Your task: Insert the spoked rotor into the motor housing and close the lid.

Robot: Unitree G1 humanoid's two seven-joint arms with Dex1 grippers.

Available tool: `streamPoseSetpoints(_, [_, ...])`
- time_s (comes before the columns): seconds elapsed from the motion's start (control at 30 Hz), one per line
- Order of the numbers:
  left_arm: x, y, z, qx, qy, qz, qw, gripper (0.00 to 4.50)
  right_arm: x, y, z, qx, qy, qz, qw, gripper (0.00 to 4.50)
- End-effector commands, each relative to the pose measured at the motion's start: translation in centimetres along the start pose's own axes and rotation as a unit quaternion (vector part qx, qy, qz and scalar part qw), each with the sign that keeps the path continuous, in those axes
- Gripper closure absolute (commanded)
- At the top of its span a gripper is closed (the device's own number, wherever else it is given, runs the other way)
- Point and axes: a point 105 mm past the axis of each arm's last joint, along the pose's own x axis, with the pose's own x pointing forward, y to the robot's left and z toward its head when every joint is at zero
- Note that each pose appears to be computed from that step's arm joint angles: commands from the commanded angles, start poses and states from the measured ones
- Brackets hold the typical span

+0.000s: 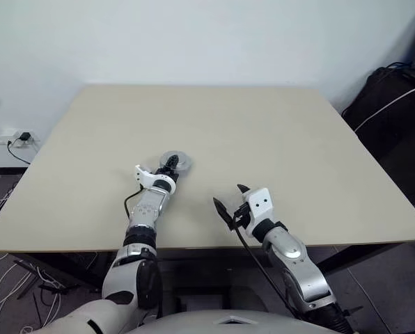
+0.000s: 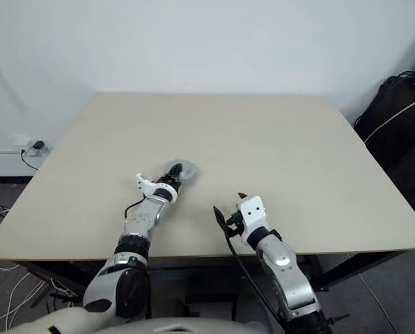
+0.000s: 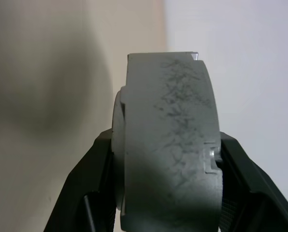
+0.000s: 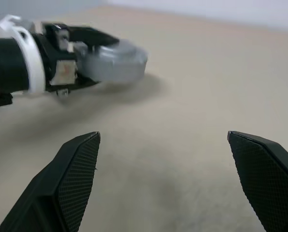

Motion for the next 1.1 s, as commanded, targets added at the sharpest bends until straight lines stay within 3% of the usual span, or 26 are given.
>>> streamPoseSetpoints(0.03, [1.2, -2.1, 0.7, 0.018, -0.011, -0.013, 1.000, 2.41, 0.0, -0.2, 0.9, -0.004, -0.021, -0.004, 1.000, 0.00])
streamPoseSetpoints(0.4, [0.9, 2.5, -0.3, 0.053, 0.012, 0.131, 0.990, 2.41, 0.1, 0.3, 0.4, 0.016, -0.006, 0.007, 1.000, 0.00])
streamPoseSetpoints(0.63, [-1.1, 5.5, -0.7, 0.071, 0.047, 0.184, 0.979, 0.14, 0.3, 0.8, 0.0, 0.025, 0.009, 0.018, 0.999, 0.00])
streamPoseSetpoints(0.67, [-1.4, 5.8, -0.7, 0.072, 0.049, 0.189, 0.978, 0.04, 0.3, 0.8, 0.0, 0.025, 0.010, 0.018, 0.999, 0.00])
streamPoseSetpoints(0.93, [-6.4, 8.5, -0.7, 0.078, 0.076, 0.231, 0.967, 0.04, 0.5, 0.9, -0.4, 0.031, 0.024, 0.022, 0.999, 0.00])
streamPoseSetpoints(1.1, [-9.9, 9.5, -1.1, 0.139, 0.121, 0.249, 0.951, 0.04, 0.6, 0.0, -0.8, 0.059, 0.035, -0.001, 0.998, 0.00])
